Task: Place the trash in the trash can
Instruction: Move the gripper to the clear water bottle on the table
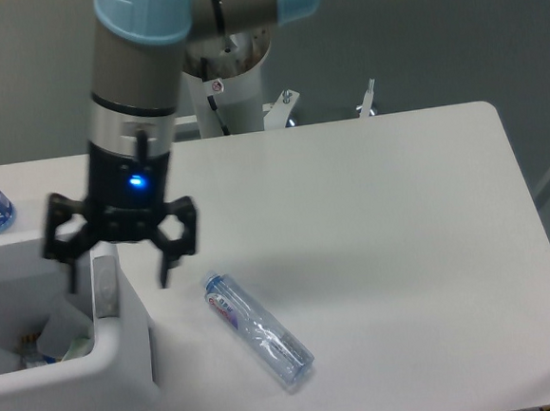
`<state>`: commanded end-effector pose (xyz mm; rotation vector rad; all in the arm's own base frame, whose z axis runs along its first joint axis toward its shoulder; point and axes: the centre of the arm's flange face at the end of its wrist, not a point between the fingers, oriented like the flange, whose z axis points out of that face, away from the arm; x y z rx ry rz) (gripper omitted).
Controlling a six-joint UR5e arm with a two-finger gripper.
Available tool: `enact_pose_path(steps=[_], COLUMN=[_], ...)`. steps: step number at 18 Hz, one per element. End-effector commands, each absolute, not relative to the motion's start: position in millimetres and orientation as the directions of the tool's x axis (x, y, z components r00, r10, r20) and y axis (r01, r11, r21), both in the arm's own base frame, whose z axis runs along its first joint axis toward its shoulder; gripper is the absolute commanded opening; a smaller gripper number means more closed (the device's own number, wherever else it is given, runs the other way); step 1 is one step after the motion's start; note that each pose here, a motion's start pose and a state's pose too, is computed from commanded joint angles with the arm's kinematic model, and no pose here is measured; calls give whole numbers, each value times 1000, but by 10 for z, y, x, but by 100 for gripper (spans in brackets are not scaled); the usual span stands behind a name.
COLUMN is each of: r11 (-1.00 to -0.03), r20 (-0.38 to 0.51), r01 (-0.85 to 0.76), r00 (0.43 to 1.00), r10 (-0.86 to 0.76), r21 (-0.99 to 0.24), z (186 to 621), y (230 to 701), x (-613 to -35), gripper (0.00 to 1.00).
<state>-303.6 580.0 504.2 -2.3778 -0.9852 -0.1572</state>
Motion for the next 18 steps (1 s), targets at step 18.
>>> enact_pose_path(steps=[18], r11=[-607], r20=[237], r01=[767], r00=[641], r10=[730], r21=[-207], z=[3085], y=[6107], x=[-4022], gripper=[100])
